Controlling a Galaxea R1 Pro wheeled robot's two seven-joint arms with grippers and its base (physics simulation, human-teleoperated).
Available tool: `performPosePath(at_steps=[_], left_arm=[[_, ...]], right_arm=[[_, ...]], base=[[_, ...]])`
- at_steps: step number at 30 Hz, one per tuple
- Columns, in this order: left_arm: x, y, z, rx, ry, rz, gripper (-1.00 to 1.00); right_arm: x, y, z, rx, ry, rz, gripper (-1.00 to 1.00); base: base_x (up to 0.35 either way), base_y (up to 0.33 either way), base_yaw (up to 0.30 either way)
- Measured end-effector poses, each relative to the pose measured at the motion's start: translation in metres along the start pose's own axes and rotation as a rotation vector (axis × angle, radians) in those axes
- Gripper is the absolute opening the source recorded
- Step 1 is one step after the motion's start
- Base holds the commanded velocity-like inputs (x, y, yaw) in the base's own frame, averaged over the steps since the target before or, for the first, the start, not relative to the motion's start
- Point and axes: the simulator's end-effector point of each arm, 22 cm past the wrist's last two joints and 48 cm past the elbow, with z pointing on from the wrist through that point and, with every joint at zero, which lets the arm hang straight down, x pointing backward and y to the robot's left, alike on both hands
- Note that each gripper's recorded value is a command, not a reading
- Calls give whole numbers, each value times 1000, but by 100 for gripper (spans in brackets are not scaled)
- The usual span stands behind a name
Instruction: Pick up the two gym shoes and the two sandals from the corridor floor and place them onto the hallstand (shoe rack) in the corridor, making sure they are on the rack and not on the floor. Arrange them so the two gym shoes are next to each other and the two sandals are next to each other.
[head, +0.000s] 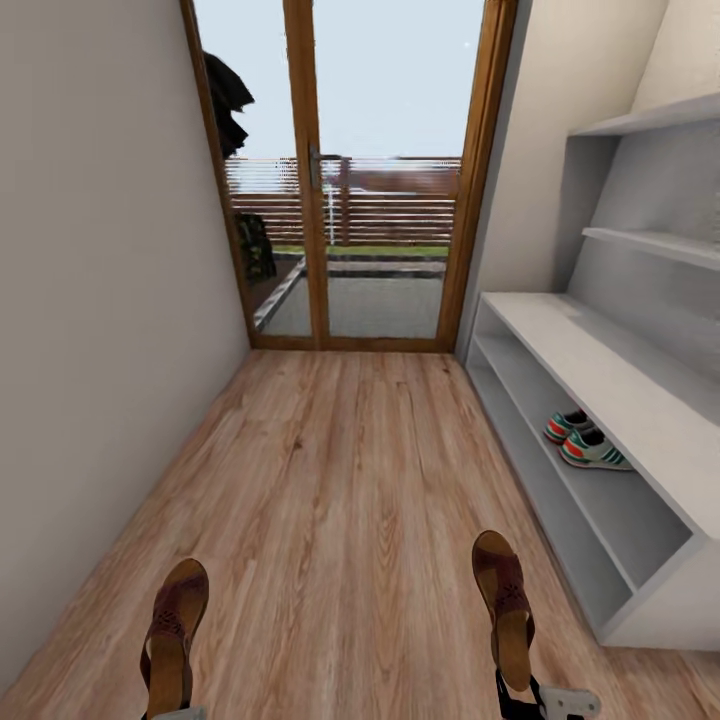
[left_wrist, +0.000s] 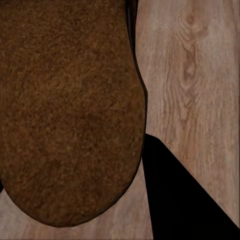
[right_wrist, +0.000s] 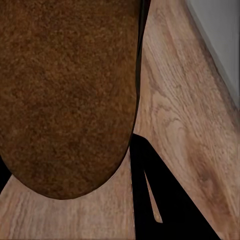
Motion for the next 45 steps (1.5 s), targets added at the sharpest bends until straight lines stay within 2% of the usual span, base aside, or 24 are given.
performPosePath(at_steps=[8,25,45], left_arm=[[-5,0,0,0,-12,-2,-100],[-5,0,0,1,-13,-2,-100],[-1,0,0,0,-3,0,-100]], right_arm=[[-5,0,0,0,-12,1,-100],[-7,1,1,-3,-15,3,-100],[-2,2,0,2,-3,7,-100]], base=[[323,87,-126],[291,199,-4],[319,132,0]])
